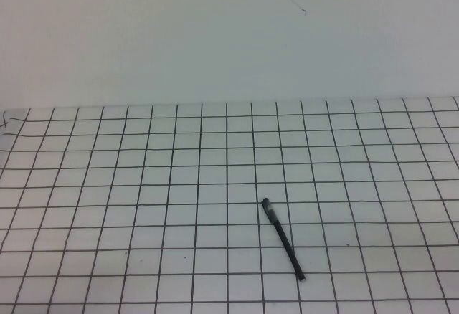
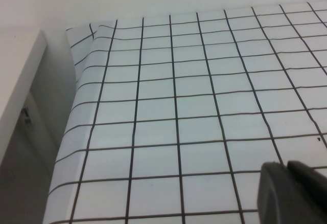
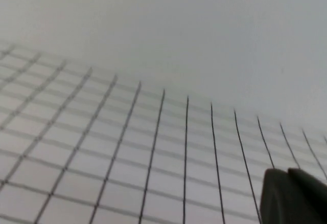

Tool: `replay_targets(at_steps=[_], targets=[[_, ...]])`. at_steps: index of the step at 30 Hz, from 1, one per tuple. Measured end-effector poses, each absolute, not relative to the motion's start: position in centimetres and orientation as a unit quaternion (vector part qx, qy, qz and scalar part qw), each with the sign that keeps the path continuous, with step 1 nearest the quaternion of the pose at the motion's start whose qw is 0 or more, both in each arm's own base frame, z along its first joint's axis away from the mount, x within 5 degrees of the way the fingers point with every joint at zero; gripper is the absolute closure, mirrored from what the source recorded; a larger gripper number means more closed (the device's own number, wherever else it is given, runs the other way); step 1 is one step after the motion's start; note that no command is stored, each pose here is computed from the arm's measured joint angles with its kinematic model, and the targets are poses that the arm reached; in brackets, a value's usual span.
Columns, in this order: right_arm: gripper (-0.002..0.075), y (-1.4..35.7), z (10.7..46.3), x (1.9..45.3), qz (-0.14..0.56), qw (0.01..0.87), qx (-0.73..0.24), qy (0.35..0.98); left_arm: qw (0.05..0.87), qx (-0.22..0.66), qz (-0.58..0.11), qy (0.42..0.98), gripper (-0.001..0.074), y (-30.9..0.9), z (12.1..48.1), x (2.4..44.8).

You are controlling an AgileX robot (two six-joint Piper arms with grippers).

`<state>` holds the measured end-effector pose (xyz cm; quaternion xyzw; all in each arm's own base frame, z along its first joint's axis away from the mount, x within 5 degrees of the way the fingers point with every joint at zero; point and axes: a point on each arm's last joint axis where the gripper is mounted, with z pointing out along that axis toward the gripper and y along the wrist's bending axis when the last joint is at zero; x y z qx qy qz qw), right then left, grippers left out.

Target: Cap the pen

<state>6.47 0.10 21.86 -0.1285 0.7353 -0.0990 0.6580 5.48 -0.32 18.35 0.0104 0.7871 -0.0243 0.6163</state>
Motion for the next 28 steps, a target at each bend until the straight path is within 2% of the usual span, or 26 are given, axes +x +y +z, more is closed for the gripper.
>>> replay_targets(at_steps=[5, 10, 17, 28], targets=[[0.0725, -0.6, 20.3, 5.5, -0.124, 0.614, -0.089, 0.775, 0.616, 0.010, -0.024, 0.787, 0.0736, -0.3, 18.4, 5.5], [0.0725, -0.4, 17.5, 5.5, -0.087, 0.613, -0.059, 0.783, 0.616, 0.010, -0.024, 0.787, 0.0736, -0.3, 18.4, 5.5], [0.0725, -0.4, 17.5, 5.3, -0.104, 0.607, -0.080, 0.784, 0.616, 0.010, -0.024, 0.787, 0.0736, -0.3, 18.4, 5.5], [0.0726, -0.6, 17.6, 5.3, -0.080, 0.619, -0.033, 0.781, 0.616, 0.010, -0.024, 0.787, 0.0736, -0.3, 18.4, 5.5]])
